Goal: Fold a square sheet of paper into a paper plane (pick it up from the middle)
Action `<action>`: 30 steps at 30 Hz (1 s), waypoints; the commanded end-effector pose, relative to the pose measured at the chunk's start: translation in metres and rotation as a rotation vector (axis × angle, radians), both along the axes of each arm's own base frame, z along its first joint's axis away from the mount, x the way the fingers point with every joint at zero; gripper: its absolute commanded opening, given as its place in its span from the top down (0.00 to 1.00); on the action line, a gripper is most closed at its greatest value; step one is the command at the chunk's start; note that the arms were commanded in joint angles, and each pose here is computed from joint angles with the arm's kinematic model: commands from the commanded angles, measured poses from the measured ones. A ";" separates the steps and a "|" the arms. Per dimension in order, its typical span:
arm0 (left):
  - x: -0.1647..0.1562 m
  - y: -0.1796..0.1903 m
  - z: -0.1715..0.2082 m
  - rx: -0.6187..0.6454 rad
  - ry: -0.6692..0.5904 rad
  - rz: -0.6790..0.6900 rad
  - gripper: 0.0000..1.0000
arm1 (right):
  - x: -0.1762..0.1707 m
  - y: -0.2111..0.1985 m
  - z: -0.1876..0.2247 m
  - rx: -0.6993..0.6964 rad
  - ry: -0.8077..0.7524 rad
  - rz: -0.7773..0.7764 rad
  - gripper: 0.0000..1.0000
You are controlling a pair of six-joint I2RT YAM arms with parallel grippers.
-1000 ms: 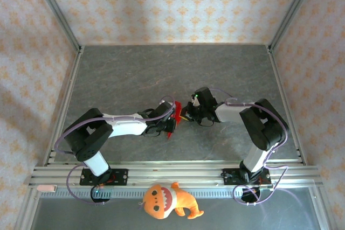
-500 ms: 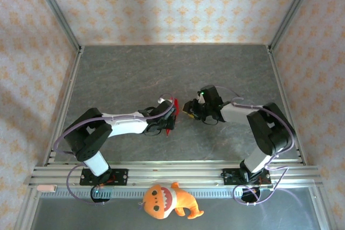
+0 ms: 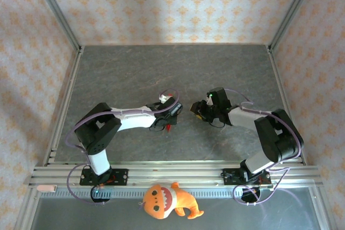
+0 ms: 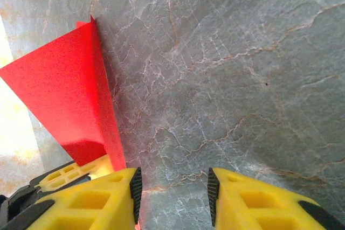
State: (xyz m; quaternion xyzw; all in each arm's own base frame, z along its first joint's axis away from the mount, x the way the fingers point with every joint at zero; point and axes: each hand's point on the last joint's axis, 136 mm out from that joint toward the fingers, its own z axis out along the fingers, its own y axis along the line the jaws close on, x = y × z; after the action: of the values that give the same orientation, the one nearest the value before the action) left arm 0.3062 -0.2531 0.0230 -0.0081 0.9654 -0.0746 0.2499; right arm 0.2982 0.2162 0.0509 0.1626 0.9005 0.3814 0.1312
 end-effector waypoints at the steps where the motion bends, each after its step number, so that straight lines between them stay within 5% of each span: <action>1: -0.004 0.008 -0.007 0.057 0.032 0.025 0.96 | -0.001 -0.002 0.000 -0.004 -0.010 -0.001 0.60; 30: -0.026 0.028 -0.031 0.158 0.076 0.102 0.65 | -0.004 -0.002 -0.002 -0.007 -0.008 0.009 0.59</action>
State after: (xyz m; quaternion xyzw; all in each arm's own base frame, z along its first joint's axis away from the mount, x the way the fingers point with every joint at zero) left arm 0.3018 -0.2527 0.0180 -0.0318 0.9649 -0.0489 0.2562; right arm 0.2942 0.2150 0.0465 0.1628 0.9012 0.3808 0.1277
